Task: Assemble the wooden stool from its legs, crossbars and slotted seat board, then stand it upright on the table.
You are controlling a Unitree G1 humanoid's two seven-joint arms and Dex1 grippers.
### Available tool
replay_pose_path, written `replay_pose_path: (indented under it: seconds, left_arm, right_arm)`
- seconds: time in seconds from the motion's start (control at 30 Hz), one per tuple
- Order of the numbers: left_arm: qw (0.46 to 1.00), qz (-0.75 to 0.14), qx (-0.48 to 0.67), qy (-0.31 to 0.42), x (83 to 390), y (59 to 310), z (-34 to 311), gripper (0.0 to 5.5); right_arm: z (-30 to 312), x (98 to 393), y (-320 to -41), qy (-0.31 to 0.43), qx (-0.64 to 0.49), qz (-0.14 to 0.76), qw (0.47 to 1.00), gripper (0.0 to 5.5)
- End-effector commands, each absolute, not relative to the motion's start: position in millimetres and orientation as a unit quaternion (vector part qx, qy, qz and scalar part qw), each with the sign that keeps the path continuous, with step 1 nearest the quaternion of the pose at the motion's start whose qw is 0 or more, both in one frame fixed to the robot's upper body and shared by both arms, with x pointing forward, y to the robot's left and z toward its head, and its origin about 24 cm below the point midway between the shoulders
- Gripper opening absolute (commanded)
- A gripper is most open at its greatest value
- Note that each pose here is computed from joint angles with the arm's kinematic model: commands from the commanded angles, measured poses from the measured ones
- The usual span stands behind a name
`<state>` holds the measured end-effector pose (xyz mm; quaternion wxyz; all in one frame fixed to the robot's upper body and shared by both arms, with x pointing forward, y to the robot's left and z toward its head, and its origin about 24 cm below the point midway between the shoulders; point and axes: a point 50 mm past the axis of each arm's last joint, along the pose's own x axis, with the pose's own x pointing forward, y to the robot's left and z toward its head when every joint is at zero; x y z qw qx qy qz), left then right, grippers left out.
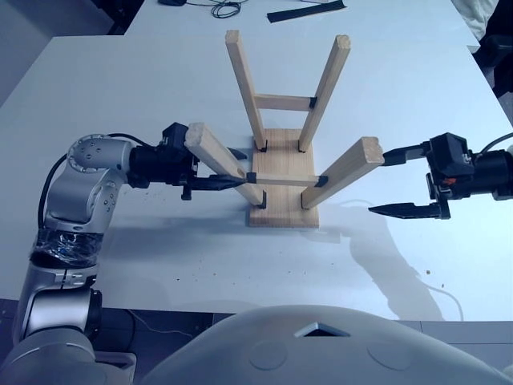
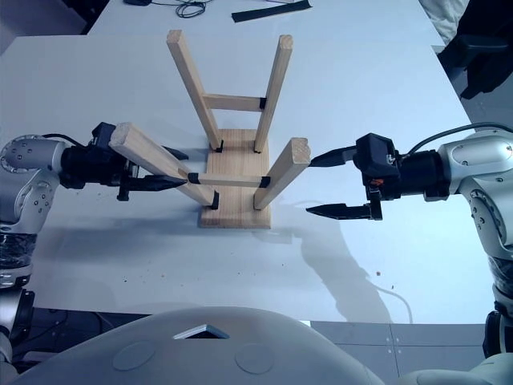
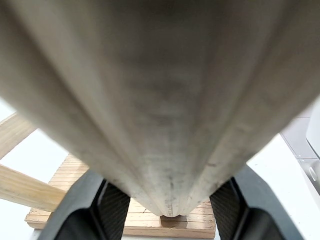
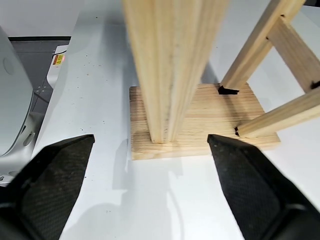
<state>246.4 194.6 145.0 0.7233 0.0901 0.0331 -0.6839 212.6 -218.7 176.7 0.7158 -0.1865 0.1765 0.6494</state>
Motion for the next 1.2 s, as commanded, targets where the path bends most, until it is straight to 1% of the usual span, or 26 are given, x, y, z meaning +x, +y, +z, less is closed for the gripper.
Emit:
replay_pose_path:
  seconds: [0.03, 0.3, 0.47, 0.7, 0.9, 1.2]
  left_arm:
    - [0.723, -0.677, 0.119, 0.069, 248.7, 198.7, 138.4, 2.04]
    - [0.716, -0.68, 0.131, 0.088, 245.3, 205.2, 136.7, 2.04]
    - [0.709, -0.686, 0.133, 0.097, 249.2, 197.1, 129.6, 2.04]
    - [0.717, -0.677, 0.116, 0.116, 262.0, 194.2, 122.6, 2.04]
    - [0.692, -0.695, 0.135, 0.139, 260.9, 187.4, 113.9, 2.04]
    - [0.677, -0.701, 0.152, 0.162, 267.5, 178.5, 107.0, 2.04]
  right_arm:
    - [182.5, 213.4, -213.9, 0.162, -0.201, 0.657, 0.708, 4.17]
    - [184.8, 213.8, -215.8, 0.16, -0.209, 0.656, 0.707, 4.17]
    - [183.0, 213.8, -209.9, 0.157, -0.213, 0.666, 0.697, 4.17]
    - [180.1, 213.9, -198.0, 0.15, -0.215, 0.684, 0.68, 4.17]
    - [176.4, 213.0, -193.8, 0.148, -0.214, 0.687, 0.678, 4.17]
    - [173.8, 212.1, -186.4, 0.138, -0.212, 0.689, 0.68, 4.17]
